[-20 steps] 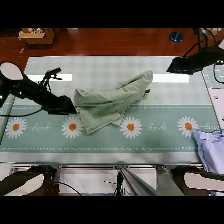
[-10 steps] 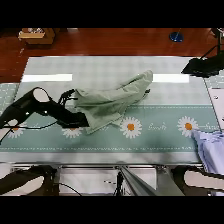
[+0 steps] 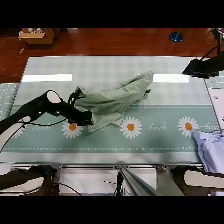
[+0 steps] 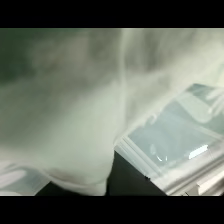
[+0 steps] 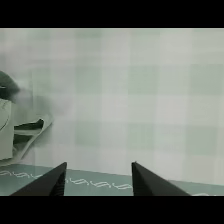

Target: Fold the shirts.

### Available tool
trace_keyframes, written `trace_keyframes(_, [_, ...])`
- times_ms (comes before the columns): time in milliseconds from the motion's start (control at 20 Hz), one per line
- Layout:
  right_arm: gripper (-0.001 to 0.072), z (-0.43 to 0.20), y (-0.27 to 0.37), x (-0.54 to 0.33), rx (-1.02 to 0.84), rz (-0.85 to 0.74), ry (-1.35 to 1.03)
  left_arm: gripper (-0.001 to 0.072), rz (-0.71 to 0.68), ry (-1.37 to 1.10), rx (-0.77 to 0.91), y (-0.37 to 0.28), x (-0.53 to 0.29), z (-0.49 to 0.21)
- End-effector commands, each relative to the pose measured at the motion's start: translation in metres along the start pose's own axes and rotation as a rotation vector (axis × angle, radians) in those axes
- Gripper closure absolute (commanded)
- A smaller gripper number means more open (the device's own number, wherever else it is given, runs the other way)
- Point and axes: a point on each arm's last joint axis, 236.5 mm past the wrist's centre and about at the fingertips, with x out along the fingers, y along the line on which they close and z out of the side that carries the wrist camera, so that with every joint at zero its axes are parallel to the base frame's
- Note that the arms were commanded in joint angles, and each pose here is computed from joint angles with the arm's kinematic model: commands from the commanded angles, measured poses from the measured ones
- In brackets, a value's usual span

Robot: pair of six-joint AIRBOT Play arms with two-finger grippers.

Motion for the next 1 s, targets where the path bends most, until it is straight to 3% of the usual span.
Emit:
trace_keyframes(0, [0.0228,-0.022,0.009,0.028,0.028,0.123,0.106,0.0684,-0.048,0.018,0.089,-0.027,-0.027,-0.005])
trace_keyframes(200, [0.0227,-0.057,0.042,0.068,0.086,0.343,0.213,0.0684,-0.082,-0.153,0.184,-0.066,-0.089,0.015])
trace_keyframes(450, [0.0227,-0.072,0.037,0.109,0.213,0.361,0.164,0.0684,-0.099,-0.257,0.191,-0.083,-0.125,0.030])
trace_keyframes(600, [0.0228,-0.068,0.052,0.122,0.294,0.456,0.133,0.0684,-0.123,-0.259,0.185,-0.088,-0.126,0.030])
trace_keyframes(950, [0.0230,-0.100,0.115,0.145,0.145,0.516,0.249,0.0683,-0.130,-0.260,0.182,-0.090,-0.126,0.030])
